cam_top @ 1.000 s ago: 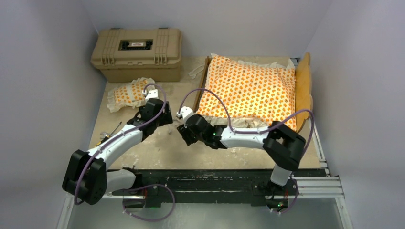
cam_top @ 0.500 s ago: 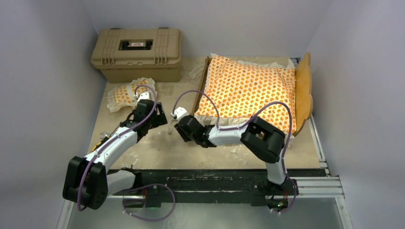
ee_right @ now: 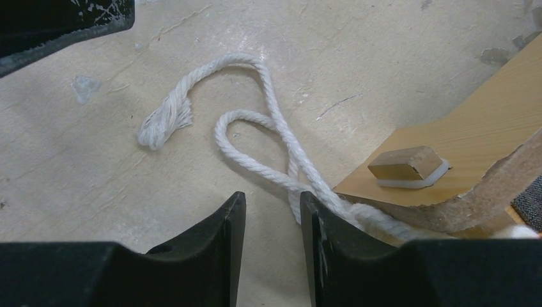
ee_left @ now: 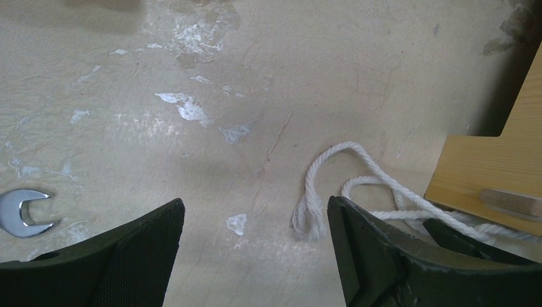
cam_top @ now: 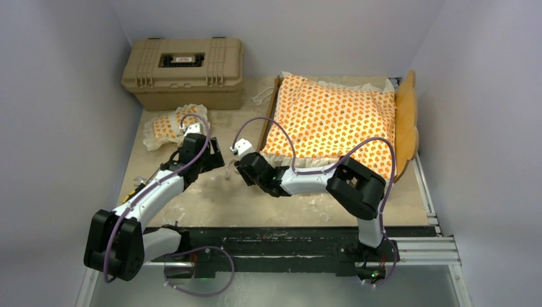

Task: Set up the pet bed
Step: Tie the ropes to the bed frame.

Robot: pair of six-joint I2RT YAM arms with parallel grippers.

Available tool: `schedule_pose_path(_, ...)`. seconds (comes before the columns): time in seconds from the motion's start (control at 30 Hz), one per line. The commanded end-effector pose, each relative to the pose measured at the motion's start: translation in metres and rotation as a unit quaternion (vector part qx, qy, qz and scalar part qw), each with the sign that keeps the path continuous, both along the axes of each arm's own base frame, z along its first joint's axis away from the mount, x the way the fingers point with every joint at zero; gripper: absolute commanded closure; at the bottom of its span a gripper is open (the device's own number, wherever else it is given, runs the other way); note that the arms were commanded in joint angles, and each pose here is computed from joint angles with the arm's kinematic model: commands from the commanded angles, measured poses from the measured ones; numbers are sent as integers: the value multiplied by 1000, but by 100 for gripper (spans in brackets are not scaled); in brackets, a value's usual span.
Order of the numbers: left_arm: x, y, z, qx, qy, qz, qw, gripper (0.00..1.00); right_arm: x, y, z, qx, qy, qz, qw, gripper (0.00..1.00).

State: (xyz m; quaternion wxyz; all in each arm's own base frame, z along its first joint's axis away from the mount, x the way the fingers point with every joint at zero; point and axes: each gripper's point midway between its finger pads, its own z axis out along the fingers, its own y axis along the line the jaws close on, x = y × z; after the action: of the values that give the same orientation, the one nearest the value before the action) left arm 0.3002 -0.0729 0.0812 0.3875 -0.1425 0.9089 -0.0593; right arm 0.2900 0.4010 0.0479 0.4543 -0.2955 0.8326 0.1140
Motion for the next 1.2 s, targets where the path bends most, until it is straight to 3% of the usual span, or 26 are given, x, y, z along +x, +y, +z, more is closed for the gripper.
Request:
schedule_pose_path(0.0, 2, 0, 2, -5, -7, 0, 1000, 18, 8, 5, 7, 5, -10, -1, 1000, 60)
schedule_pose_path(0.37, 2, -2, 1, -8, -6, -4, 1000, 18, 16, -13, -32, -15, 4, -21, 1000, 62)
schedule_pose_path(0.5, 3, -3, 2, -8, -6, -8, 1000, 18, 7, -10, -39, -18, 26, 2, 1000, 74)
schedule_pose_path(0.67, 8, -9, 3, -8, -1, -29, 1000, 18, -13, -14, -41, -30, 71, 27, 997, 100)
schedule_pose_path(0.97, 20, -32, -12, -16, 45, -96, 994, 17, -51, -53, -30, -26, 130, 14, 991, 100)
schedule_pose_path(1.17, 28, -53, -22, -4, 71, -150, 986, 20, -58, -68, -21, -19, 131, -3, 991, 100)
